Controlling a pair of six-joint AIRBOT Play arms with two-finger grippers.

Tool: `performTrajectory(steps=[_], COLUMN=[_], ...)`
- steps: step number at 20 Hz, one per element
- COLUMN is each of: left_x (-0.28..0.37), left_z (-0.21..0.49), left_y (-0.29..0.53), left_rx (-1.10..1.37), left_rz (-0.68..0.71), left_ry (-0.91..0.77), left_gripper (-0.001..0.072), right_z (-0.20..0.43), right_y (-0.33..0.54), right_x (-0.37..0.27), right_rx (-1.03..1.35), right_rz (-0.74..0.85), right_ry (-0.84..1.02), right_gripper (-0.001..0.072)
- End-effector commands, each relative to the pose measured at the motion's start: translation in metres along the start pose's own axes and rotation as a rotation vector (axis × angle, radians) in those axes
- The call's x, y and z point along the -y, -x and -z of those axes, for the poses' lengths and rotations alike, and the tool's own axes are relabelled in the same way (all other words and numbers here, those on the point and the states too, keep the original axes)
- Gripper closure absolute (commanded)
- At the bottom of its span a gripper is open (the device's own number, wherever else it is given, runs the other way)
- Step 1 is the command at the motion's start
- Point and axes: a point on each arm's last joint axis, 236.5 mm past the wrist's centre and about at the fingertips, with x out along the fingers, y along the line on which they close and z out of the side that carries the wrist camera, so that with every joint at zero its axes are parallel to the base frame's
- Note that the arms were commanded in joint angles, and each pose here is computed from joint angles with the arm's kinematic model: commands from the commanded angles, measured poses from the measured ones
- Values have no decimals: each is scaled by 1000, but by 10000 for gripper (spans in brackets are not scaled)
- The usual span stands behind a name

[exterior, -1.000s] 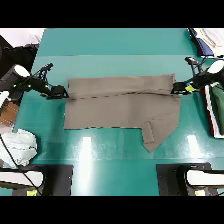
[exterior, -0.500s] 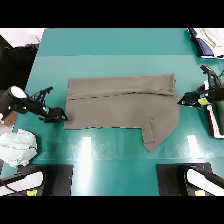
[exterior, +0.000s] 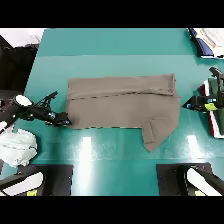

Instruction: Fold the shirts.

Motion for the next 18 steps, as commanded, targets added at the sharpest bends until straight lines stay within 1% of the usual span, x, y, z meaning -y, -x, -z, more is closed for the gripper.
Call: performTrajectory(steps=[1, 6, 9, 13, 17, 18], left_x=[11, 18, 23, 26, 26, 26], left_z=[1, -12, -21, -25, -25, -25], left_y=[-5, 6, 16, 21, 21, 21], left_rx=[-8, 36, 73, 93, 94, 93], left_rz=[7, 5, 3, 1, 1, 1], left_ry=[-30, -58, -79, -90, -90, -90], left_gripper=[683, 683, 683, 683, 683, 683], right_z=[26, 102, 129, 124, 115, 113], right_y=[-3, -51, -80, -102, -110, -112], right_x=[13, 31, 29, 9, 2, 1], right_rx=[-92, -271, -304, -244, -211, -202], right_rz=[45, -3, -14, -75, -63, -60], right_ry=[-36, -220, -249, -268, -210, -200], right_gripper=[391, 387, 388, 387, 390, 402])
